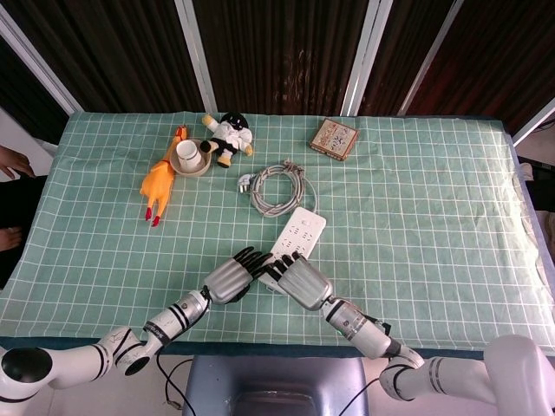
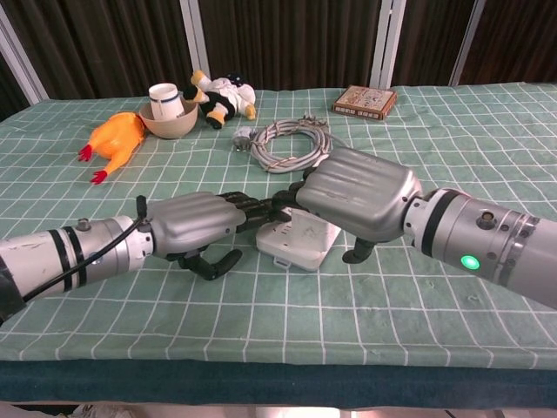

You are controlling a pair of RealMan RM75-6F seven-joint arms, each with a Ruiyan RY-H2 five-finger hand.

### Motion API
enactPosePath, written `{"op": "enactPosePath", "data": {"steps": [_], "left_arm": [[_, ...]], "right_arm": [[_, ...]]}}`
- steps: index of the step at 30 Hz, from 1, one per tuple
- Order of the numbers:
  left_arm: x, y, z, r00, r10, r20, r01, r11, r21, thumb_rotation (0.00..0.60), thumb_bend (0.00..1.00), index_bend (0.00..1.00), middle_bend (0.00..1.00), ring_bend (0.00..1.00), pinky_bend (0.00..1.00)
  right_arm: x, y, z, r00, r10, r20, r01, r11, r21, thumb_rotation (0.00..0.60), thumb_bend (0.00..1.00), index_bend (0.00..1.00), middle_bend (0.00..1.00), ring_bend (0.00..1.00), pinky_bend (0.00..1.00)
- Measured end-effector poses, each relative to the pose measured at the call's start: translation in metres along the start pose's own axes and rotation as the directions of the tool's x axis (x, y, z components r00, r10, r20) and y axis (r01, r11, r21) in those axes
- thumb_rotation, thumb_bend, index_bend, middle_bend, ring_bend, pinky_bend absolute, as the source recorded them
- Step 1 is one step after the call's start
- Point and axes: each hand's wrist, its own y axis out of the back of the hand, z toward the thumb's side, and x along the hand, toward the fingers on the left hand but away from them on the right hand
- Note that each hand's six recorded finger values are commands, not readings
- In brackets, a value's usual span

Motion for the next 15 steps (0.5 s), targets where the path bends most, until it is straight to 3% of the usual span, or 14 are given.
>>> {"op": "enactPosePath", "data": {"steps": [5, 15], "left_arm": [[0.0002, -0.0017, 0.0001, 1.000, -0.006, -0.002, 0.006, 1.000, 0.006, 0.600, 0.68, 0.00, 0.00, 0.00, 0.00], [0.0011, -0.0038, 0.0019, 1.000, -0.012, -0.002, 0.012, 1.000, 0.010, 0.600, 0.68, 0.00, 0.00, 0.00, 0.00]], "right_arm": [[0.0013, -0.0003, -0.0017, 1.000, -0.011, -0.006, 0.011, 1.000, 0.009, 0.600, 0.18, 0.73, 0.52, 0.47, 0.66], [0.0001, -0.0027, -0.0010, 1.000, -0.012, -0.006, 0.012, 1.000, 0.009, 0.600, 0.18, 0.77, 0.55, 0.51, 0.69]]}}
